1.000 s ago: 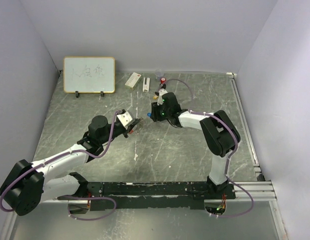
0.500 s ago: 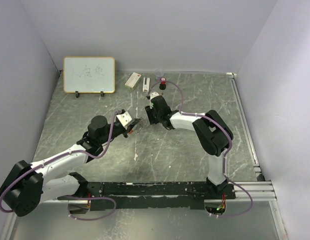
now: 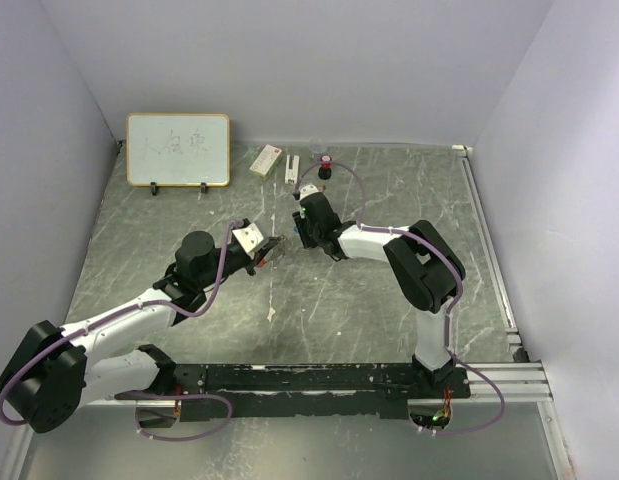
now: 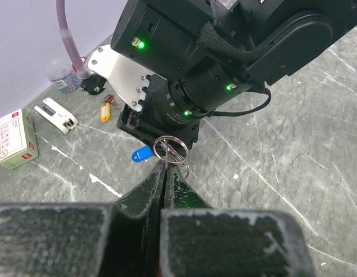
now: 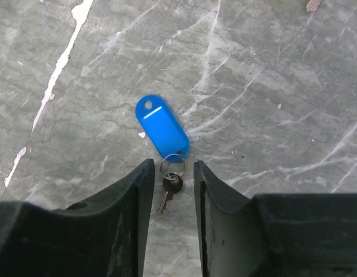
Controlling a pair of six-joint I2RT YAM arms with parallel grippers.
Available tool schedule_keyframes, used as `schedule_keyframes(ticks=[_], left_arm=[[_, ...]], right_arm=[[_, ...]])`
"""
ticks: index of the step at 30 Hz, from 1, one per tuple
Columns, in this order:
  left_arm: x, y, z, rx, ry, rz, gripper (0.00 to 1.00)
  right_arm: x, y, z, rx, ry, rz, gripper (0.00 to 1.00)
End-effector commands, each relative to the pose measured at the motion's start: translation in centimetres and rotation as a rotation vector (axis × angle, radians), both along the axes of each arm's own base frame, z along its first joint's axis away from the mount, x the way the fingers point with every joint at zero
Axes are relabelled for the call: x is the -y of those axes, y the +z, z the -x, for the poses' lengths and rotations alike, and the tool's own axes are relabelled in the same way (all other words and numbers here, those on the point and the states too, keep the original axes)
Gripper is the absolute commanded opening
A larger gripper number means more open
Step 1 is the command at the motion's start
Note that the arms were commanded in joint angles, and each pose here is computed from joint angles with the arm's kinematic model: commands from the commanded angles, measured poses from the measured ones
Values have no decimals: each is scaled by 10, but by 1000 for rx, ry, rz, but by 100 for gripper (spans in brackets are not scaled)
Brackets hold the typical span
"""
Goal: Put the keys on the keyring
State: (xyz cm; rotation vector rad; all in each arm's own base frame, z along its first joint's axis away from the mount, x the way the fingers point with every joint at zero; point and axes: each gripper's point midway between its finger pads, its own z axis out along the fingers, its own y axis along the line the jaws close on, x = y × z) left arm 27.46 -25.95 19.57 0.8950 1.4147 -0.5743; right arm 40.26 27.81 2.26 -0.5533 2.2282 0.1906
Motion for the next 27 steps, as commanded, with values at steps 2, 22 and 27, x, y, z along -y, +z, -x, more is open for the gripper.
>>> schedule_keyframes(ticks=[2,22,27], left_arm=[[-2,14,-1,40,6,33,7],[-3,14,-1,41,9,33,7],[-3,15,-1,44,10,33,7]], right_arm=[[3,-11,3,-12,-4,36,30],[5,35,0,85,-22,-35,0],[-1,63,4,98,13,-136,0]])
